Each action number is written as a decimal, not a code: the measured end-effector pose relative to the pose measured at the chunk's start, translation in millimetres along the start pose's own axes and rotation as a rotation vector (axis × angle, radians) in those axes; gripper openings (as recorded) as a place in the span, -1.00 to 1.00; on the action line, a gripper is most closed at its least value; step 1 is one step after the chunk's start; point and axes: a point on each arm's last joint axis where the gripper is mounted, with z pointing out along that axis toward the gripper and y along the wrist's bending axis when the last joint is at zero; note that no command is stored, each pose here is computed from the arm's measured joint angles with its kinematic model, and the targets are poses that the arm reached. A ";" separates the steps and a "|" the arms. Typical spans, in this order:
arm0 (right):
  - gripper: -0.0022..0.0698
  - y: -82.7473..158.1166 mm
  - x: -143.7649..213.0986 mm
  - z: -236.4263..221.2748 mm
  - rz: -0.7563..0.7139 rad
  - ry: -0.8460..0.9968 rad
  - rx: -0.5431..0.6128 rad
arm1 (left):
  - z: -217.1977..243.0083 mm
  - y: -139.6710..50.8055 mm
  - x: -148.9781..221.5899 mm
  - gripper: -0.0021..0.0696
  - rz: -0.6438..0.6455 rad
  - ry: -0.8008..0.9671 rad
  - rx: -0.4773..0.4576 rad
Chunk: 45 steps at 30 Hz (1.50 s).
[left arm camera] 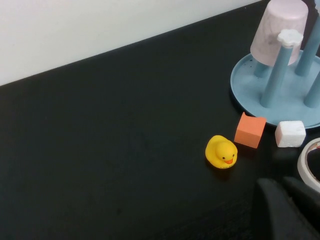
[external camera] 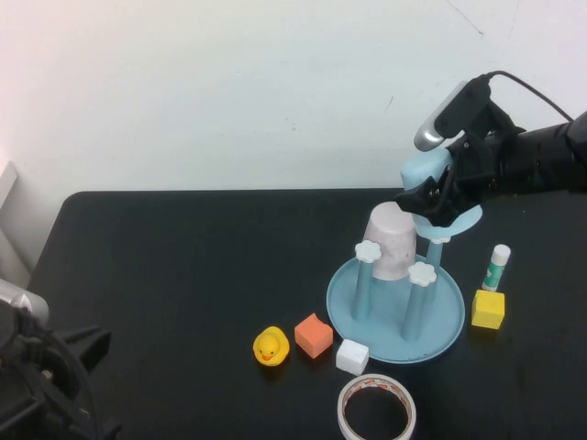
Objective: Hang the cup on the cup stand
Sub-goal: Place the cup on the cup holder
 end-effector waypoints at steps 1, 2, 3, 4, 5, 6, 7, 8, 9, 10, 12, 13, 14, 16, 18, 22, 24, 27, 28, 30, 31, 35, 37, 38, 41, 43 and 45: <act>0.74 -0.2 0.0 0.0 0.000 0.000 0.003 | 0.0 0.0 0.0 -0.94 0.000 0.000 0.000; 0.74 -0.4 0.0 0.0 -0.003 0.000 0.005 | 0.0 0.0 0.0 -0.94 0.000 0.000 0.000; 0.74 -0.7 0.0 0.0 -0.002 0.000 0.007 | 0.0 0.1 0.0 -0.94 0.002 0.000 -0.001; 0.74 -0.7 0.0 0.0 -0.002 0.000 0.007 | 0.0 0.1 0.0 -0.94 0.002 0.000 -0.001; 0.74 -0.7 0.0 0.0 -0.003 0.000 0.007 | 0.0 0.1 0.0 -0.94 0.002 0.000 -0.001; 0.74 -0.8 0.0 0.0 -0.003 0.000 0.009 | 0.0 0.1 0.0 -0.94 0.002 0.000 -0.001; 0.74 -0.8 0.0 0.0 -0.003 0.000 0.009 | 0.0 0.1 0.0 -0.94 0.002 0.000 -0.001; 0.74 -0.8 0.0 0.0 -0.003 0.000 0.009 | 0.0 0.1 0.0 -0.94 0.002 0.000 -0.001; 0.74 -0.8 0.0 0.0 -0.003 0.000 0.009 | 0.0 0.1 0.0 -0.94 0.002 0.000 -0.001; 0.74 -0.8 0.0 0.0 -0.003 0.000 0.009 | 0.0 0.1 0.0 -0.94 0.002 0.000 -0.001; 0.74 -0.8 0.0 0.0 -0.003 0.000 0.009 | 0.0 0.1 0.0 -0.94 0.002 0.000 -0.001; 0.74 -0.8 0.0 0.0 -0.003 0.000 0.009 | 0.0 0.1 0.0 -0.94 0.002 0.000 -0.001; 0.74 -0.8 0.0 0.0 -0.003 0.000 0.009 | 0.0 0.1 0.0 -0.94 0.002 0.000 -0.001; 0.74 -0.8 0.7 0.7 -0.004 0.002 0.008 | 0.0 0.1 0.0 -0.94 0.002 0.000 -0.001; 0.74 -0.7 3.0 3.1 -0.005 0.010 0.004 | 0.0 0.1 0.0 -0.94 0.002 0.000 -0.001; 0.74 1.1 11.2 11.8 0.013 0.032 -0.022 | 0.0 0.1 0.0 -0.94 0.002 0.000 -0.001; 0.74 1.5 16.1 16.8 0.027 0.046 -0.029 | 0.0 0.1 0.0 -0.94 0.002 0.000 -0.001; 0.74 1.8 19.7 20.6 0.036 0.055 -0.035 | 0.0 0.1 0.0 -0.94 0.002 0.000 -0.001; 0.74 1.9 20.5 21.4 0.037 0.057 -0.036 | 0.0 0.1 0.0 -0.94 0.002 0.000 -0.001; 0.74 2.1 22.4 23.4 0.039 0.062 -0.039 | 0.0 0.1 0.0 -0.94 0.002 0.000 -0.001; 0.74 2.2 23.6 24.5 0.042 0.065 -0.040 | 0.0 0.1 0.0 -0.94 0.002 0.000 -0.001; 0.82 2.2 23.7 24.6 0.042 0.065 -0.041 | 0.2 0.1 0.5 -0.94 0.002 0.001 -0.001; 0.87 1.9 24.1 24.3 0.044 0.066 -0.044 | 0.2 0.1 0.5 -0.94 0.002 0.001 -0.001; 0.88 1.7 24.5 24.0 0.045 0.066 -0.048 | 0.2 0.1 0.5 -0.94 0.002 0.001 -0.001; 0.90 -0.1 27.7 21.7 0.069 0.076 -0.073 | 0.2 0.3 0.9 -0.94 0.002 0.006 -0.003; 0.90 -4.3 29.0 15.6 0.086 0.083 -0.084 | 0.2 1.0 2.6 -0.94 0.002 0.025 -0.011; 0.90 -11.4 29.6 4.6 0.137 0.082 -0.096 | -0.4 1.7 4.8 -0.94 -0.004 0.048 -0.018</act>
